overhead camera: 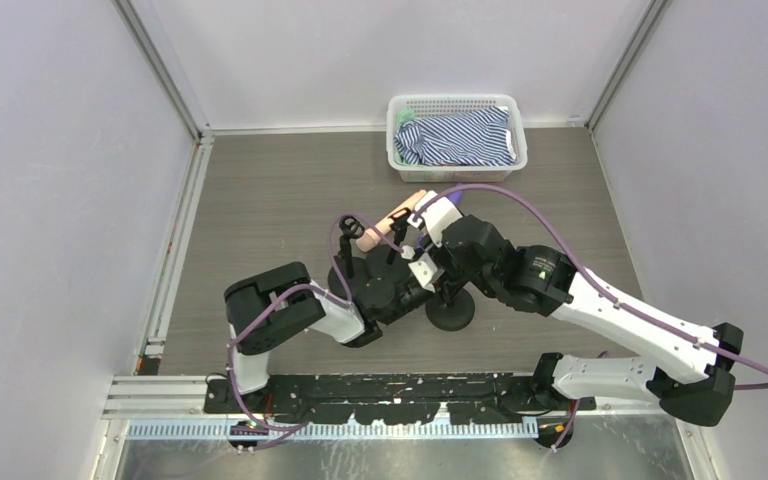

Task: Attach the microphones to the stand

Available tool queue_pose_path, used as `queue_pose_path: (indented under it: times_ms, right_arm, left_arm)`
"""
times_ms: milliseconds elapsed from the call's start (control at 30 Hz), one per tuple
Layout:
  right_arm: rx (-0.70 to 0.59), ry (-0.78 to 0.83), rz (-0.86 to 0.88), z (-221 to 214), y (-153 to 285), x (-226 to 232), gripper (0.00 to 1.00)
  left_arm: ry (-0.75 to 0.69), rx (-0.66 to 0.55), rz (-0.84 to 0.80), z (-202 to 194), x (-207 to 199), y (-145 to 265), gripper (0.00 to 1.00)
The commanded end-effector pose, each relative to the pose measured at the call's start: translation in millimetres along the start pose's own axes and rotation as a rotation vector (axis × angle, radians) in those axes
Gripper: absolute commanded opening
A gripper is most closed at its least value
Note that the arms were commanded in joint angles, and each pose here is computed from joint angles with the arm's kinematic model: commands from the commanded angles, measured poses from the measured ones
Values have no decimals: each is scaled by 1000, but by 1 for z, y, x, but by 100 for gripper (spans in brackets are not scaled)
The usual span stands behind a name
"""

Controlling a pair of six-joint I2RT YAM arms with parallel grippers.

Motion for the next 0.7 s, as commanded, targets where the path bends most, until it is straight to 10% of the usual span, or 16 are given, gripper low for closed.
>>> queue_pose_path:
  times_ms: [0, 667]
  right_arm:
    - [662, 334, 27, -148, 33, -17, 1]
    - [711, 307, 68, -172, 45, -15, 1]
  left_arm:
    - [-85, 64, 398, -4, 95, 22, 0]
    - [-71, 75, 446, -6, 103, 28, 0]
Point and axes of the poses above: each gripper's point midway between its finger pads, its own y axis back along the fingers, its own x axis along the line the jaws close on, z = x × y, the point moved 2 cm from there along y, back along the fingers, and after that the axes turned 10 degrees about -y, right-handed, at the moved point
